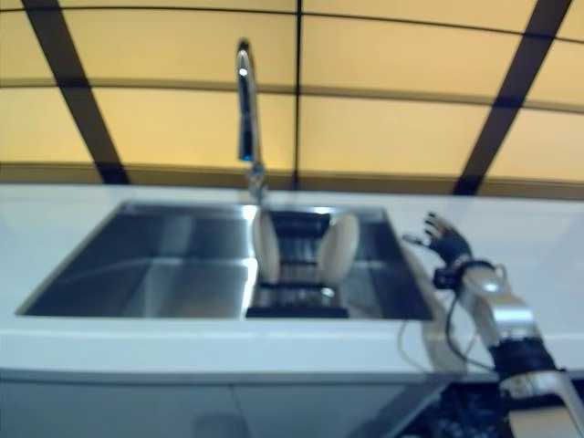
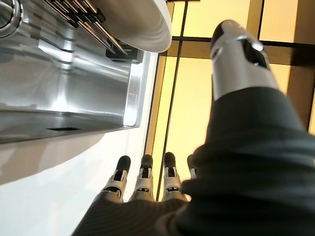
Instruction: Take plates into dishwasher
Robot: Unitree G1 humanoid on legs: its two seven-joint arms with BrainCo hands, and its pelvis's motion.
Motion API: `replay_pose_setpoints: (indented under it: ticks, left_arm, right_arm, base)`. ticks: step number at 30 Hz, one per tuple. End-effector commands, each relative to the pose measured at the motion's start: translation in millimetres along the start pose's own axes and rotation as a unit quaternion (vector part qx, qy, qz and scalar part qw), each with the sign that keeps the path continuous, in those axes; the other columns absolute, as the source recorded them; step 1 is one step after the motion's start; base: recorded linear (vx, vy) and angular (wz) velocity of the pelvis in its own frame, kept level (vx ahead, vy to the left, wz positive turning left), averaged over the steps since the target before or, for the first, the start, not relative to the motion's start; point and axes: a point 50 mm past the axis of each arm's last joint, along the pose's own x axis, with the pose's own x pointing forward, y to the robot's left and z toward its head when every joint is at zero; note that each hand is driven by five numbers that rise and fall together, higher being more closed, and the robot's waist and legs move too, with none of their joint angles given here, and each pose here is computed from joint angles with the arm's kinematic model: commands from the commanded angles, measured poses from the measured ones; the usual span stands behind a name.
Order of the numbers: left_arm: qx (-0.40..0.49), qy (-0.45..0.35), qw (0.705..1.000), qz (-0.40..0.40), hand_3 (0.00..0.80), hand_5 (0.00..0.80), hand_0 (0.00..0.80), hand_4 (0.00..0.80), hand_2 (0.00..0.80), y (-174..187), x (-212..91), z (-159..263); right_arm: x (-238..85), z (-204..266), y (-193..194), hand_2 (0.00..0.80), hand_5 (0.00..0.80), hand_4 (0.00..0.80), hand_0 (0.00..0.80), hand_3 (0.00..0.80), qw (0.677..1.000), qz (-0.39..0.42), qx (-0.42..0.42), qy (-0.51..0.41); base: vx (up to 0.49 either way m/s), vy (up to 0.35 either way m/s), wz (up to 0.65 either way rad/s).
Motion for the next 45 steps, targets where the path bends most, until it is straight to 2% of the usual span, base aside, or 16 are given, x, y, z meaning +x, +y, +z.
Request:
replay_pose_setpoints:
  ticks: [1, 5, 19, 25, 29, 35, 45]
  left_arm:
    - [0.01, 0.023, 1.0, 0.015, 0.0, 0.0, 0.0, 0.0, 0.0, 17.8, -1.1, -3.3]
    - [0.015, 0.022, 1.0, 0.015, 0.0, 0.0, 0.0, 0.0, 0.0, 16.9, -1.0, -2.3]
    - [0.013, 0.016, 1.0, 0.017, 0.0, 0.0, 0.0, 0.0, 0.0, 17.2, -1.8, 13.0]
    - [0.017, 0.017, 1.0, 0.017, 0.0, 0.0, 0.0, 0.0, 0.0, 17.2, -1.8, 13.3]
    - [0.015, 0.016, 1.0, 0.017, 0.0, 0.0, 0.0, 0.0, 0.0, 16.7, -2.1, 17.8]
    - [0.009, 0.015, 1.0, 0.009, 0.0, 0.0, 0.0, 0.0, 0.0, 12.1, -2.1, 23.5]
    - [0.003, 0.019, 1.0, 0.0, 0.0, 0.0, 0.0, 0.0, 0.0, 7.5, -2.4, 29.5]
  right_arm:
    - [10.7, 41.0, -0.2, 0.0, 0.0, 0.0, 0.0, 0.0, 0.998, -0.003, -0.05, -0.035]
    - [13.1, 38.9, -3.9, 0.0, 0.0, 0.0, 0.0, 0.0, 0.998, -0.005, -0.064, -0.008]
    - [20.9, 19.6, 17.2, 0.0, 0.0, 0.0, 0.0, 0.0, 0.994, 0.046, -0.035, 0.09]
    - [21.5, 9.1, 13.4, 0.0, 0.0, 0.0, 0.0, 0.0, 0.989, 0.035, -0.035, 0.137]
    - [24.3, 10.6, 21.6, 0.0, 0.0, 0.0, 0.0, 0.0, 0.988, 0.035, -0.007, 0.147]
    - [28.5, 8.0, 54.4, 0.0, 0.0, 0.0, 0.0, 0.0, 0.985, 0.052, 0.065, 0.151]
    - [33.6, 13.1, 72.7, 0.0, 0.0, 0.0, 0.0, 0.0, 0.987, 0.061, 0.049, 0.14]
  base:
    - [0.053, -0.007, 0.1]
    - [0.024, -0.002, 0.05]
    - [0.0, 0.0, 0.0]
    - [0.0, 0.0, 0.0]
    - [0.0, 0.0, 0.0]
    - [0.012, 0.027, 0.0]
    - [0.007, 0.022, 0.0]
